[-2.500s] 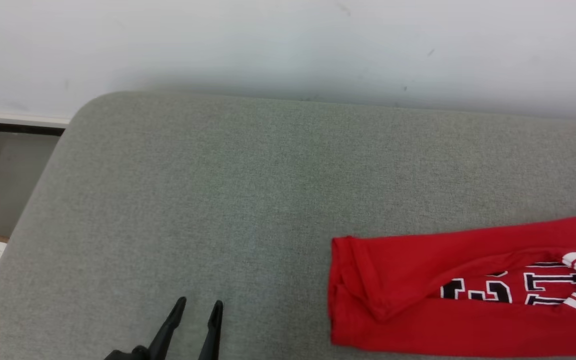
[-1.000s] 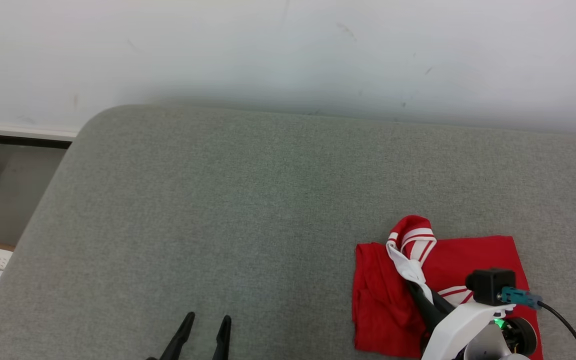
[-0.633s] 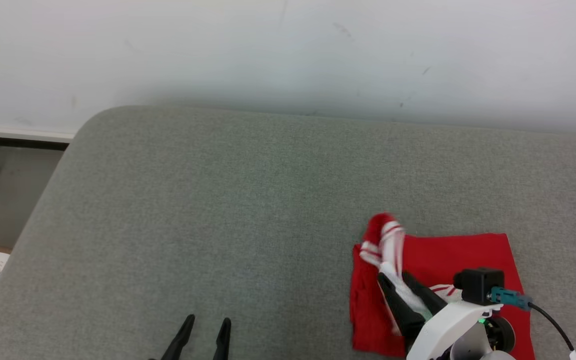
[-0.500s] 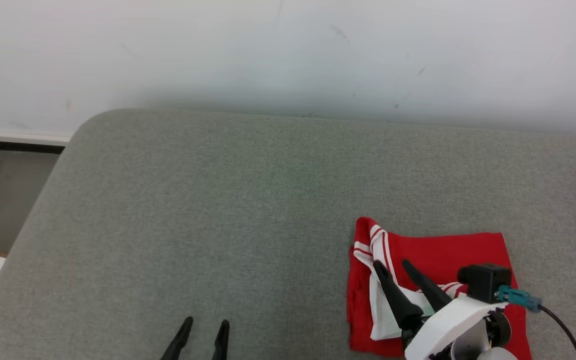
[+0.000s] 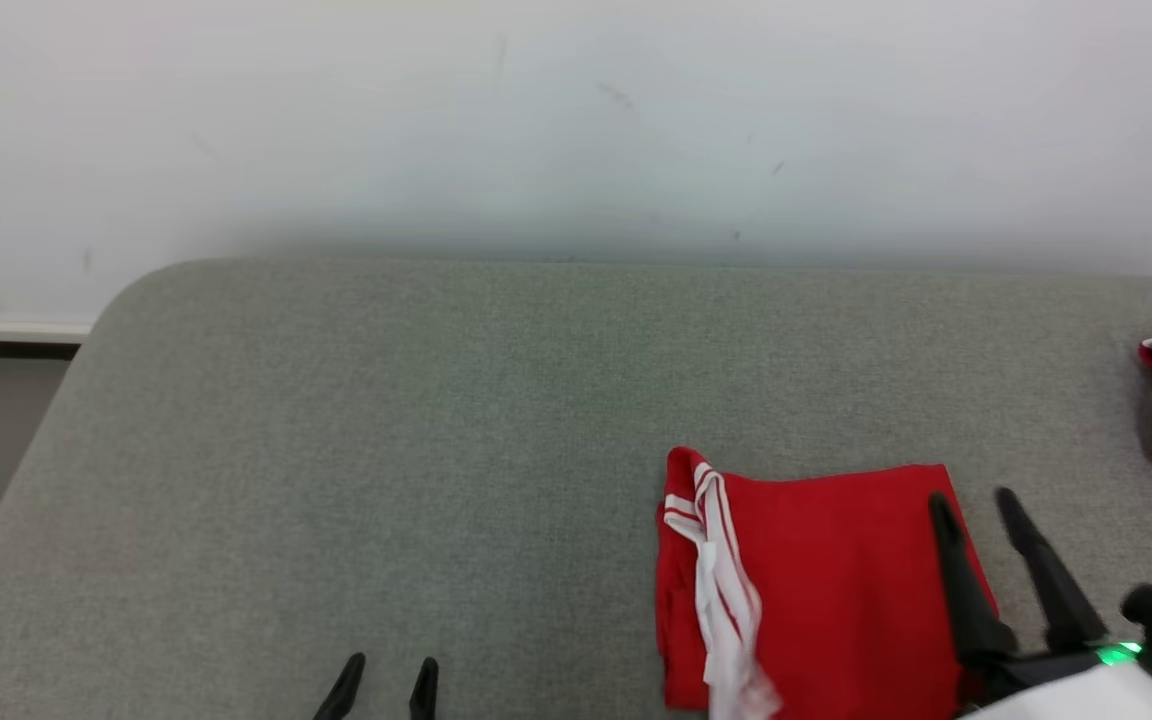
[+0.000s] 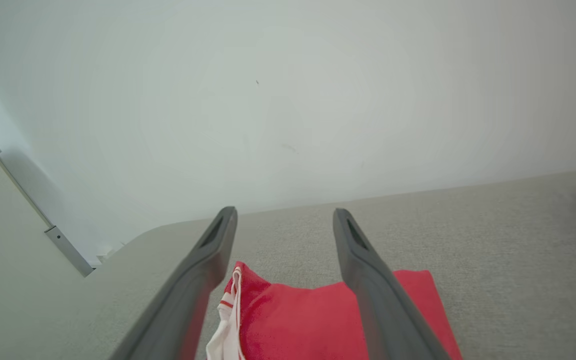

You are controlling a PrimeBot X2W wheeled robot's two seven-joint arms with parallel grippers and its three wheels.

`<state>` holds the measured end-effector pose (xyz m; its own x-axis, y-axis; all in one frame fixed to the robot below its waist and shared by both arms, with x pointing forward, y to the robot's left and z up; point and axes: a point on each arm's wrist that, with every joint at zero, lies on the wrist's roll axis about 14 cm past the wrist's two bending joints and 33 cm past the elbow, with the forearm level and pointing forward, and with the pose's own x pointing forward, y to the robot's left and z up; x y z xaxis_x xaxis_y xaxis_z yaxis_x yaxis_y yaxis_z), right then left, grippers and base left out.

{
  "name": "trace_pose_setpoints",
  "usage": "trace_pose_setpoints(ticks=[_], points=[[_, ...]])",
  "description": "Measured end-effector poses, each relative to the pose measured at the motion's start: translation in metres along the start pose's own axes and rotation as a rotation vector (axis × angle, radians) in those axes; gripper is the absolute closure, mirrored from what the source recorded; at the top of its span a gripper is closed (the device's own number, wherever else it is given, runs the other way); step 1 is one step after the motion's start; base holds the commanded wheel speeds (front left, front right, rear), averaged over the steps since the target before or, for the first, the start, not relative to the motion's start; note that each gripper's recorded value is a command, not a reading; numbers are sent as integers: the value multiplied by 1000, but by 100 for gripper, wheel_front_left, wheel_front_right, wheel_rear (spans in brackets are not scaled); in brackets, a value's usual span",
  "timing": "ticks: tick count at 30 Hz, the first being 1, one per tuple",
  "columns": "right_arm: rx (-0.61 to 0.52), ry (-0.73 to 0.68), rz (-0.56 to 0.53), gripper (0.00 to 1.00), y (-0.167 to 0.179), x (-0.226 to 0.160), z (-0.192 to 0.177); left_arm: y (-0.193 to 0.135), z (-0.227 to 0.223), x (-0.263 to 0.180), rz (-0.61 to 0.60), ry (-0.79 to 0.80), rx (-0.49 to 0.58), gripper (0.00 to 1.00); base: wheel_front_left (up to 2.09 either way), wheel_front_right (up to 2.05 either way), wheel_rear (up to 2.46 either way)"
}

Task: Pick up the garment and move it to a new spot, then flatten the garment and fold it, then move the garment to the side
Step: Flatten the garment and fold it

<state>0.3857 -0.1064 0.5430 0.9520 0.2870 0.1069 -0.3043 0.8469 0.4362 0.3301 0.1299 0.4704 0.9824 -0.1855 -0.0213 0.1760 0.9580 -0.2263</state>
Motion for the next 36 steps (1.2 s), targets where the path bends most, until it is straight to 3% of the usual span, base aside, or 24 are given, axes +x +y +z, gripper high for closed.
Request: trace_pose_setpoints(ticks=[7, 13, 21, 27, 28, 29, 30, 36], points=[[-234, -62, -194, 0, -69, -49, 18, -5, 4, -4, -13, -13, 1, 0, 0, 0, 0], [-458, 4, -294, 0, -109, -85, 10, 0, 7, -9, 5, -26, 10, 0, 0, 0, 0], [-465, 4, -370, 0, -119, -103, 9, 12, 12, -16, 42, -42, 24, 0, 0, 0, 0], [-458, 3, -294, 2, -97, -86, 1, 14, 12, -16, 49, -43, 24, 0, 0, 0, 0], [-454, 7, -269, 53, -90, -80, -2, 14, 12, -16, 50, -41, 24, 0, 0, 0, 0], [-444, 21, -244, 81, -84, -74, -9, 14, 12, -16, 52, -40, 23, 0, 0, 0, 0], [-435, 40, -218, 96, -78, -69, -18, 14, 11, -17, 53, -40, 22, 0, 0, 0, 0], [-407, 177, -52, 100, -38, -34, -73, 19, 9, -17, 72, -32, 18, 0, 0, 0, 0]])
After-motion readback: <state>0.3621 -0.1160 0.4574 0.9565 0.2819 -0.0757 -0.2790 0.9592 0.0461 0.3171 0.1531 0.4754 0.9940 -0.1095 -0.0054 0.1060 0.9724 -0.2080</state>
